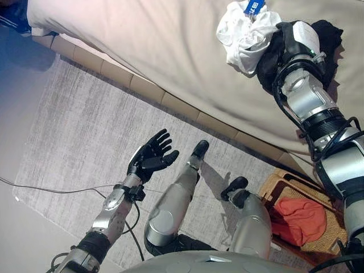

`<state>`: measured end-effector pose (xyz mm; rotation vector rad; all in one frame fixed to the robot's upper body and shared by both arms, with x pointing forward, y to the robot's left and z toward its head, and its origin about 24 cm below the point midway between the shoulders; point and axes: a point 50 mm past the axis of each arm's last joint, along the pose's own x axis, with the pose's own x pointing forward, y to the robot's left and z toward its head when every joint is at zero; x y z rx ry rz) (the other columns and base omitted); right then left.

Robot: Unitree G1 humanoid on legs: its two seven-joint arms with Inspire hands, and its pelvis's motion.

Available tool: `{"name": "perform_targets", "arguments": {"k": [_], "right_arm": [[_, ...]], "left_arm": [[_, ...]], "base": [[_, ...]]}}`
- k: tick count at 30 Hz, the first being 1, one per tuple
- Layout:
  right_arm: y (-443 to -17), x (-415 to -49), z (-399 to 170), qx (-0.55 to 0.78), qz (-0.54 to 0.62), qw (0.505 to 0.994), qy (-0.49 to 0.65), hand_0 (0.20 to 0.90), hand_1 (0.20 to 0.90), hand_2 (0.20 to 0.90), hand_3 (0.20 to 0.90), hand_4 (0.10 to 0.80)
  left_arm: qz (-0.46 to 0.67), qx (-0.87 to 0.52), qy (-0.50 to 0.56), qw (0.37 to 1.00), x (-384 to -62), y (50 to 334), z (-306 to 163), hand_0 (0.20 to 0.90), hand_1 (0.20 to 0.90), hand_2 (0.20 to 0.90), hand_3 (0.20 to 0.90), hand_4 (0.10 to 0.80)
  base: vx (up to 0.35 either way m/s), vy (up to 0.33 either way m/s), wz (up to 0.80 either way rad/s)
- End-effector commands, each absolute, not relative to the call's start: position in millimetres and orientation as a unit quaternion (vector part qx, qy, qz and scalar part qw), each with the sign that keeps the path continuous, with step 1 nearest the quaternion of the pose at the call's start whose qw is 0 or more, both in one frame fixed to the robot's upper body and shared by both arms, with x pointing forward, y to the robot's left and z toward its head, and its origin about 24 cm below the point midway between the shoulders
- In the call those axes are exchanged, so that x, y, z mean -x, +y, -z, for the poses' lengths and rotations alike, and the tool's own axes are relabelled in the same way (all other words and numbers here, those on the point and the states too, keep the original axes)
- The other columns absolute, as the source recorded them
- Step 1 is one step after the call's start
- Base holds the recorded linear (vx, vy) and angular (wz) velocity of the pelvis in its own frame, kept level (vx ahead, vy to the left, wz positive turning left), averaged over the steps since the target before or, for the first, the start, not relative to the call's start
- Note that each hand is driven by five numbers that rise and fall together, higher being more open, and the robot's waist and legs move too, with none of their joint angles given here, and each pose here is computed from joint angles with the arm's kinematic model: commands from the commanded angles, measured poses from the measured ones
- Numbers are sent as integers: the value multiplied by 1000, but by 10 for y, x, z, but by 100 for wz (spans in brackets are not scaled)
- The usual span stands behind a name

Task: Pick up the clothes from the bed and place them into the basket

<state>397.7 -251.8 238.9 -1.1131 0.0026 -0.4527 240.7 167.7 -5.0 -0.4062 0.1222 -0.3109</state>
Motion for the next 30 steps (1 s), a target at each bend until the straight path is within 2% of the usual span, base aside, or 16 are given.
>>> {"name": "perform_targets", "arguments": {"k": [1, 2, 3, 4, 5, 6, 7, 8, 10, 11, 12, 13, 23, 30], "right_arm": [[-2634, -3964, -2650, 573, 228, 787, 19, 900, 900, 900, 900, 800], [-2703, -3962, -2619, 584, 230, 777, 43, 900, 900, 900, 900, 800], [-2715, -3962, -2614, 586, 230, 776, 48, 848, 848, 848, 840, 740], [-2786, -3952, -2588, 597, 235, 763, 78, 768, 768, 768, 746, 646], [-2862, -3937, -2579, 614, 243, 744, 106, 766, 766, 766, 744, 644], [-2979, -3905, -2567, 633, 251, 717, 150, 700, 700, 700, 667, 567], [-3057, -3878, -2564, 646, 253, 697, 182, 691, 691, 691, 656, 556], [-3204, -3804, -2558, 659, 258, 657, 258, 695, 695, 695, 661, 561], [-3322, -3731, -2557, 664, 262, 619, 327, 658, 658, 658, 617, 517], [-3354, -3708, -2572, 667, 262, 602, 351, 568, 568, 568, 513, 413], [-3373, -3702, -2579, 668, 265, 598, 355, 366, 366, 366, 277, 177], [-3351, -3714, -2605, 670, 266, 595, 354, 300, 300, 300, 200, 100], [-3236, -3809, -2867, 706, 291, 613, 203, 300, 300, 300, 200, 100], [-2946, -3839, -2830, 559, 291, 777, -9, 300, 300, 300, 200, 100]], "left_arm": [[133, 217, -5, 967, -2292, 1829, -117, 900, 900, 900, 900, 800], [133, 217, -5, 967, -2289, 1837, -120, 900, 900, 900, 900, 800], [134, 218, -5, 967, -2289, 1837, -122, 900, 900, 900, 900, 800], [135, 218, -4, 967, -2287, 1839, -124, 900, 900, 900, 900, 800], [138, 217, -5, 966, -2289, 1840, -129, 900, 900, 900, 900, 800], [140, 215, -5, 966, -2284, 1842, -134, 900, 900, 900, 900, 800], [142, 214, -5, 966, -2281, 1845, -140, 900, 900, 900, 900, 800], [143, 213, -7, 966, -2282, 1851, -158, 900, 900, 900, 900, 800], [142, 213, -7, 967, -2297, 1860, -179, 900, 900, 900, 900, 800], [142, 214, -7, 966, -2308, 1856, -191, 900, 900, 900, 900, 800], [143, 215, -8, 966, -2319, 1845, -203, 900, 900, 900, 900, 800], [146, 216, -7, 965, -2335, 1834, -219, 900, 900, 900, 900, 800], [145, 218, -3, 965, -2279, 1871, -174, 900, 900, 900, 900, 800], [119, 218, -11, 969, -2303, 1938, -164, 900, 900, 900, 900, 800]], "base": [[0, 0, 0], [0, 0, 0], [0, 0, 0], [0, 0, 0], [-40, -14, 5], [-36, -11, 7], [-46, -8, 5], [-35, -4, 2], [-16, -1, 0], [-25, -6, 4], [-32, -10, 2], [-39, -12, 1], [-15, 8, -7], [1, 19, -11]]}}
